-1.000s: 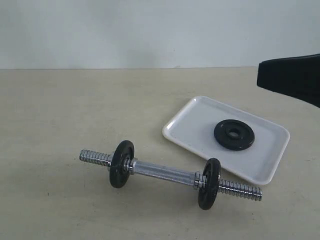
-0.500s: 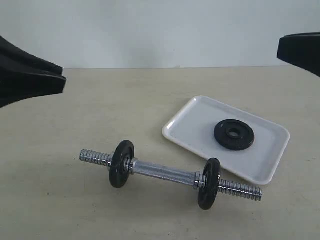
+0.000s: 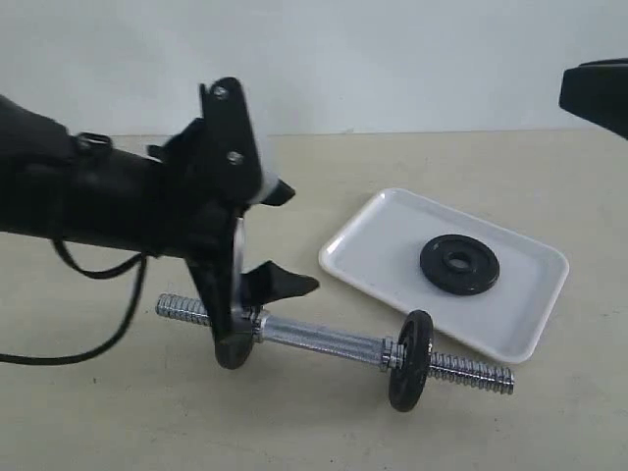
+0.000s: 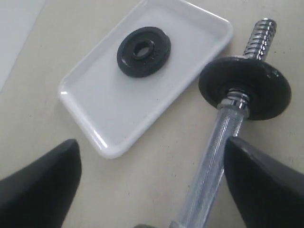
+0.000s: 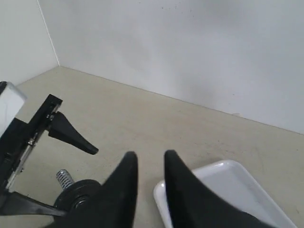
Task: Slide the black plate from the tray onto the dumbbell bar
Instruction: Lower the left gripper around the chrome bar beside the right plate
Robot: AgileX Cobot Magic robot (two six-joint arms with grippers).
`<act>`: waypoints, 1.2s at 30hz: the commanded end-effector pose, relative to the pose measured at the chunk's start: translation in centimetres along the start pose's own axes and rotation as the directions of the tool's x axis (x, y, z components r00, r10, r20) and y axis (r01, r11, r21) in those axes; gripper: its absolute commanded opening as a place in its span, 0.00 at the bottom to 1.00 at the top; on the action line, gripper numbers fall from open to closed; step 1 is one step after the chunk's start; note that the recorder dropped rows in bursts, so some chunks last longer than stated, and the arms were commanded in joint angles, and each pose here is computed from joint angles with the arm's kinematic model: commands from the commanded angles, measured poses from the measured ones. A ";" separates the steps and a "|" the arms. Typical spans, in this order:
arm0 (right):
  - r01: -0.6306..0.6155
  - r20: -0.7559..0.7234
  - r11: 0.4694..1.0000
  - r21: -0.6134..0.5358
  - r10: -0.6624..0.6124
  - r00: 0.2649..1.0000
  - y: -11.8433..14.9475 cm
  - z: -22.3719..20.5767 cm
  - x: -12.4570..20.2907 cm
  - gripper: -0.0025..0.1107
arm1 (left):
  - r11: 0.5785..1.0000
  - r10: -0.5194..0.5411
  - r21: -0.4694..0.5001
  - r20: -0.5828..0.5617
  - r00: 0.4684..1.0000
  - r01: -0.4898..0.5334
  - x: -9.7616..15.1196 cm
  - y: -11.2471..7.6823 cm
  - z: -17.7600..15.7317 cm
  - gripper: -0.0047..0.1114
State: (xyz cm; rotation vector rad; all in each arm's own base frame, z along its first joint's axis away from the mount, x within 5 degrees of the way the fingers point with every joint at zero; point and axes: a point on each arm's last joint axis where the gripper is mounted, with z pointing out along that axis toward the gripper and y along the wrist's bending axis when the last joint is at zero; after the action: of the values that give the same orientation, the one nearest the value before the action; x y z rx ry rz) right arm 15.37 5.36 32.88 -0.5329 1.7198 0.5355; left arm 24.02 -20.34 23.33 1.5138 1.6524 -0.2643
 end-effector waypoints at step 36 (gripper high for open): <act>-0.185 -0.101 0.980 0.076 0.192 0.976 -2.7 2.6 1.9 0.70 | 0.904 0.398 0.247 -0.188 0.898 -0.349 1.5 -6.4 11.1 0.70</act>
State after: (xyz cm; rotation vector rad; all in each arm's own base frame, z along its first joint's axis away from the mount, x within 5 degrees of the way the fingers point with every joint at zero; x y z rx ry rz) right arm 18.58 4.84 30.39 -0.3601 1.8958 0.6023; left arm 23.23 -27.81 12.94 2.0806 1.5085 -0.0612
